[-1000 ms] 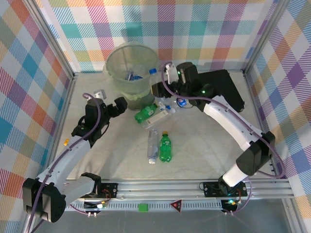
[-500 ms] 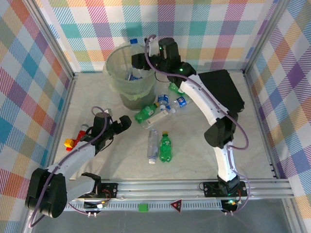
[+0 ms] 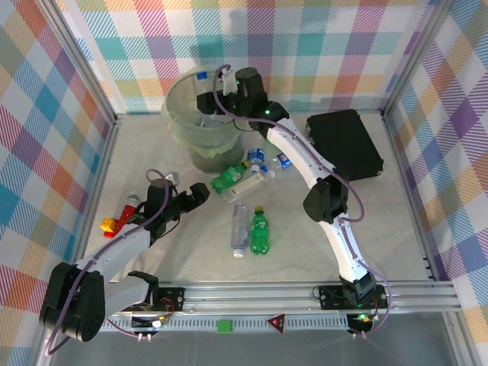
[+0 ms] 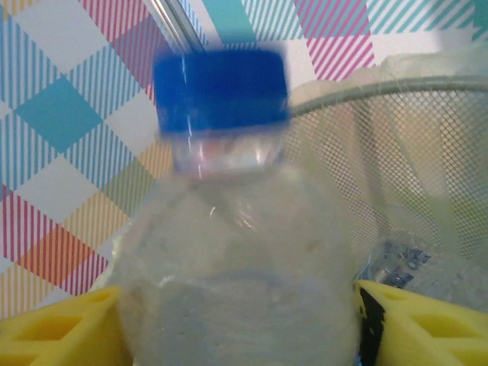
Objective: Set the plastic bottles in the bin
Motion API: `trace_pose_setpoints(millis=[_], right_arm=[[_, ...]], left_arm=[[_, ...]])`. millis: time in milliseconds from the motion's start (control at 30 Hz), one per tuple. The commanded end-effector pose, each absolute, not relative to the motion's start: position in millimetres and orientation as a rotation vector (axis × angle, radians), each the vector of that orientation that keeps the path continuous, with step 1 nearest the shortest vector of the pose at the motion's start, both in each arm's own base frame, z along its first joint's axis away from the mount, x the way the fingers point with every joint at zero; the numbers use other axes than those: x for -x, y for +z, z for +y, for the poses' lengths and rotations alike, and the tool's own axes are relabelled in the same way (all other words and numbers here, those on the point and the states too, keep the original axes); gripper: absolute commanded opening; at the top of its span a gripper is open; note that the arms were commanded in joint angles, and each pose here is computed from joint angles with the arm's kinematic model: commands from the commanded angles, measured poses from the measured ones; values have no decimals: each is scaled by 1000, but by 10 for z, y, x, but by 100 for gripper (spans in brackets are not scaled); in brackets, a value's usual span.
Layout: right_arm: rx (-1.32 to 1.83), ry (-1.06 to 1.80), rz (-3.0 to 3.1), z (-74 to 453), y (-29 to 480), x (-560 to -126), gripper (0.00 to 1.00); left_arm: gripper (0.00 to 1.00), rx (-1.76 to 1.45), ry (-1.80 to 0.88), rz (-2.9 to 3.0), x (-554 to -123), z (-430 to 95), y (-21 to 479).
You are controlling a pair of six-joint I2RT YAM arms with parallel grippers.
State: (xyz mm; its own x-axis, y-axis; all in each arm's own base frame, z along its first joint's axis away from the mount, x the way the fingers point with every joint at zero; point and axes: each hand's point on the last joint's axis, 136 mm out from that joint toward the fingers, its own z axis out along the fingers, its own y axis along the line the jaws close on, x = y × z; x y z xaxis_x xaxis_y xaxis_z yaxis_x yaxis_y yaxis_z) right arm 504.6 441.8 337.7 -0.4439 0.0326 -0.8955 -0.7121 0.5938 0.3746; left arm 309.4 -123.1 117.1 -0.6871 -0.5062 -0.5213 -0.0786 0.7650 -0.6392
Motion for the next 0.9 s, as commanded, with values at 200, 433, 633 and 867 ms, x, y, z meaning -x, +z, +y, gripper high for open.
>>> trace_pose_setpoints(millis=[200,433,633,867], right_arm=[[594,921,1664,4286,4149,-4840,98],[620,860,1731,4018,4292,-4543,99],[565,762,1828,3643,4151,-4304,99],[501,622,1907,3144,3734,-3982,99]], left_arm=[[100,395,-761,2246,-3015,-1275,1205],[100,336,-789,2283,-3021,-1497,1219],[100,233,-787,2334,-2958,-1792,1193],[100,123,-759,2418,-2800,-2100,1106]])
